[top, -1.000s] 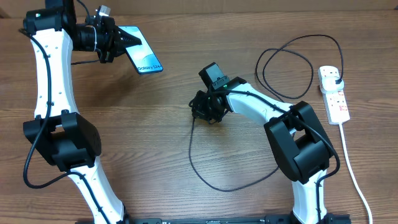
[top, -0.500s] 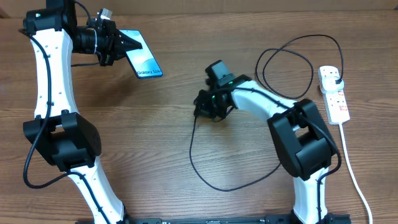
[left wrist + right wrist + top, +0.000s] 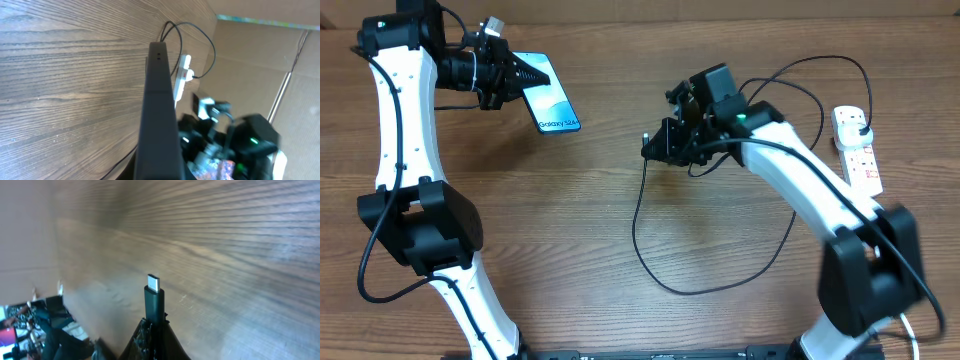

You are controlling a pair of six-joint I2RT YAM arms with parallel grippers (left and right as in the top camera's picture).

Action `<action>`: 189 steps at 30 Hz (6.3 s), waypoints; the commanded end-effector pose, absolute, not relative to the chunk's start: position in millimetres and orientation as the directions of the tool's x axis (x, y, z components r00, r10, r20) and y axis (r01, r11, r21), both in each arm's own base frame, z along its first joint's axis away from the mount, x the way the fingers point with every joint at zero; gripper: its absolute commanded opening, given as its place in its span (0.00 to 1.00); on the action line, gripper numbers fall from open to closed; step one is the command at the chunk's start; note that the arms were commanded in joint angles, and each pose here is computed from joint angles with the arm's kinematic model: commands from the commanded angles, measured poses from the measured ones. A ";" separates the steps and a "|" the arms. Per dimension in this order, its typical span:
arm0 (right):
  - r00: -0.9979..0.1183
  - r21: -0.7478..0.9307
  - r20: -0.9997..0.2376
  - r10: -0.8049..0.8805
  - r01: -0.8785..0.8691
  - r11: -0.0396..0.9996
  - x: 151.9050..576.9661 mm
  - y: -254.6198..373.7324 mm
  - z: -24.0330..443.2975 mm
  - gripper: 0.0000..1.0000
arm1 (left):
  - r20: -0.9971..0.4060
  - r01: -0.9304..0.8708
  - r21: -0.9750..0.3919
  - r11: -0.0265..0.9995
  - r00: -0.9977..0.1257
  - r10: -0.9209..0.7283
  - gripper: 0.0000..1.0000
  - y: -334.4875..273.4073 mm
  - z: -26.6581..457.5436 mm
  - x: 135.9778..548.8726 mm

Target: Plug charger to phone and switch on socket

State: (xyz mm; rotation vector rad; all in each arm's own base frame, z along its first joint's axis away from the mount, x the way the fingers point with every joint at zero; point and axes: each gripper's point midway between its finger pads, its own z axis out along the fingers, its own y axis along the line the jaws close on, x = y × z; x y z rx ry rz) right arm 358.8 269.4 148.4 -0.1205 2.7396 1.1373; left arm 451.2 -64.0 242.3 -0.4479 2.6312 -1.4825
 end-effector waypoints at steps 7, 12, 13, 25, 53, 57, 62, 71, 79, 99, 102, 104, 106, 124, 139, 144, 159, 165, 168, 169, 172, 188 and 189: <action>-0.955 0.720 -0.283 -0.088 -0.272 0.638 316.2 263.7 216.6 0.04 | -0.044 -0.042 -0.914 0.404 -0.978 -0.202 0.05 -84.1 272.4 444.1; -0.946 0.744 -0.306 -0.105 -0.306 0.594 297.6 262.0 232.6 0.04 | -0.075 0.007 -0.933 0.359 -0.982 -0.175 0.04 -92.2 281.4 442.5; -0.945 0.746 -0.310 -0.102 -0.309 0.590 293.9 260.6 233.6 0.04 | -0.076 0.010 -0.935 0.354 -0.982 -0.172 0.04 -93.4 282.3 442.3; -0.942 0.820 -0.330 -0.065 -0.320 0.474 251.8 255.4 231.3 0.04 | -0.103 0.065 -0.939 0.339 -0.990 -0.094 0.04 -124.8 285.2 434.7; -0.887 0.815 -0.461 0.015 -0.417 0.404 268.8 287.0 262.8 0.04 | -0.153 0.153 -0.980 0.129 -0.988 0.007 0.04 -176.0 320.6 422.7; -0.882 0.812 -0.471 0.019 -0.424 0.401 270.1 287.3 264.5 0.04 | -0.151 0.151 -0.979 0.135 -0.988 0.008 0.04 -176.5 319.5 422.6; -0.882 0.812 -0.471 0.019 -0.425 0.400 270.2 287.4 264.8 0.04 | -0.144 0.146 -0.980 0.133 -0.989 0.023 0.04 -183.2 319.4 419.8; -0.880 0.812 -0.475 0.018 -0.430 0.395 270.1 287.9 266.2 0.04 | -0.138 0.146 -0.976 0.161 -0.989 0.061 0.04 -200.0 313.9 413.3; -0.874 0.810 -0.486 0.019 -0.442 0.386 270.6 288.8 268.9 0.04 | -0.131 0.141 -0.973 0.182 -0.989 0.062 0.04 -201.2 310.3 413.6; -0.911 0.854 -0.408 0.056 -0.359 0.377 272.3 295.0 267.6 0.04 | -0.117 0.126 -0.976 0.180 -0.991 0.061 0.04 -202.1 310.9 413.5; -0.908 0.853 -0.415 0.055 -0.368 0.371 272.1 296.3 269.5 0.04 | -0.117 0.126 -0.976 0.180 -0.991 0.061 0.04 -202.1 310.8 413.5; -0.908 0.853 -0.415 0.056 -0.367 0.371 272.2 296.3 269.5 0.04 | -0.117 0.126 -0.976 0.180 -0.991 0.061 0.04 -202.1 310.9 413.5; -0.913 0.858 -0.403 0.063 -0.353 0.373 272.8 296.1 269.2 0.04 | -0.116 0.125 -0.976 0.180 -0.991 0.061 0.05 -202.1 310.9 413.5; -0.912 0.856 -0.403 0.080 -0.344 0.387 276.3 294.8 267.9 0.04 | -0.109 0.125 -0.971 0.205 -0.990 0.084 0.04 -211.9 305.9 408.3; -0.916 0.857 -0.393 0.078 -0.334 0.392 275.4 294.2 265.6 0.04 | -0.109 0.124 -0.971 0.202 -0.990 0.085 0.04 -212.2 306.5 408.0; -0.916 0.857 -0.393 0.078 -0.334 0.392 275.4 294.2 265.7 0.04 | -0.104 0.120 -0.972 0.203 -0.991 0.085 0.04 -212.3 306.4 407.5; -0.915 0.855 -0.394 0.085 -0.331 0.400 276.9 293.5 264.7 0.04 | -0.083 0.099 -0.974 0.205 -0.993 0.086 0.04 -212.0 305.9 405.1; -0.914 0.853 -0.396 0.091 -0.330 0.405 278.4 292.8 264.4 0.04 | -0.087 0.104 -0.973 0.207 -0.992 0.089 0.04 -213.2 305.5 404.6; -0.912 0.851 -0.398 0.096 -0.329 0.409 279.5 292.4 264.1 0.04 | -0.088 0.106 -0.972 0.208 -0.992 0.093 0.04 -214.7 305.3 403.8; -0.912 0.851 -0.399 0.096 -0.329 0.410 279.6 292.3 264.1 0.04 | -0.092 0.110 -0.972 0.207 -0.991 0.094 0.04 -214.7 305.3 403.8; -0.910 0.850 -0.402 0.100 -0.330 0.411 280.7 292.0 264.4 0.04 | -0.094 0.113 -0.972 0.207 -0.991 0.096 0.04 -215.3 305.3 403.4; -0.902 0.845 -0.408 0.140 -0.316 0.431 292.4 282.2 264.1 0.04 | -0.100 0.119 -0.971 0.205 -0.990 0.103 0.04 -217.3 305.3 402.1; -0.902 0.845 -0.408 0.143 -0.315 0.432 293.3 281.2 264.1 0.04 | -0.098 0.118 -0.972 0.206 -0.990 0.103 0.04 -217.2 305.3 402.0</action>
